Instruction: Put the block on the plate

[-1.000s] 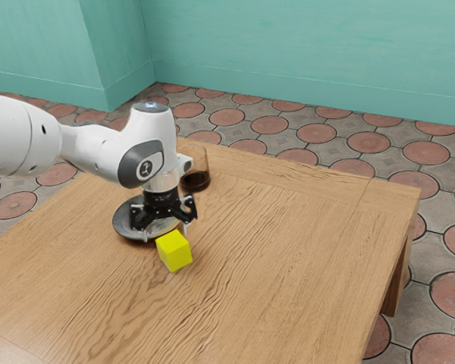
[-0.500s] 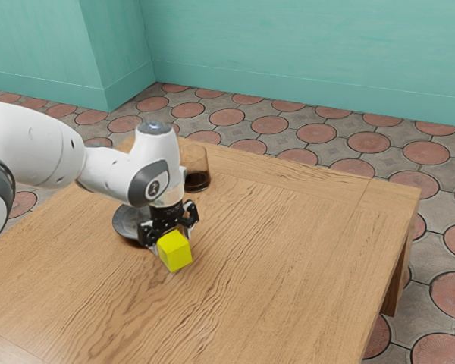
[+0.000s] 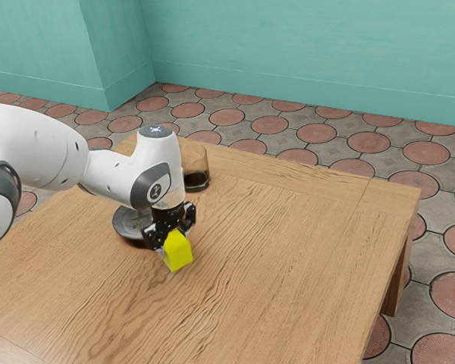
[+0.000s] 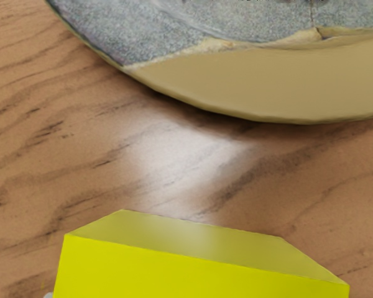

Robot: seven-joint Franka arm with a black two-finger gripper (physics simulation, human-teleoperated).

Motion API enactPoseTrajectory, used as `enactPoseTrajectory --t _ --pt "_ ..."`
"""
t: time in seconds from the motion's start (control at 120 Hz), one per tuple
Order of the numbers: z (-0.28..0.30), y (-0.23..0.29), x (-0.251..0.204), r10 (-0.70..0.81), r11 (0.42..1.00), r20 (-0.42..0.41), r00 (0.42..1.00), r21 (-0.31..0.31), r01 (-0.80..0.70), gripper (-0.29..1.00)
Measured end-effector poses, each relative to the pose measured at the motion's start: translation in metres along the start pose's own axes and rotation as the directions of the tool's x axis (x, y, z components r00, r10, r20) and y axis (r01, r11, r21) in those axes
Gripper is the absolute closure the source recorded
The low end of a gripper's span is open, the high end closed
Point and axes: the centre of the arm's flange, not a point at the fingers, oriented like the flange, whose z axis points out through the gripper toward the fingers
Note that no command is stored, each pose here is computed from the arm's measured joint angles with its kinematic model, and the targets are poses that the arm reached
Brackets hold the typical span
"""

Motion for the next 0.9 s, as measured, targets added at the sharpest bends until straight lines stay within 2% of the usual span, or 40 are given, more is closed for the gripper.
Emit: enactPoseTrajectory --t 0.2,0.3,0.408,0.617,0.733,0.9 --pt "-0.009 0.0 0.001 -0.027 1.0 0.001 1.0 -0.012 0.027 0.31" --pt "-0.044 0.0 0.002 -0.033 0.998 0.004 0.999 -0.055 0.033 0.35" --pt "-0.082 -0.005 0.013 -0.02 0.996 -0.03 0.999 -0.086 0.017 0.36" --pt "-0.08 -0.017 0.08 -0.03 0.998 -0.111 0.993 -0.051 0.024 0.36" --pt "-0.059 -0.009 0.095 -0.007 0.999 -0.128 0.992 -0.034 0.002 0.36" --pt "-0.063 -0.006 0.097 0.023 0.998 -0.142 0.99 -0.057 -0.031 0.16"
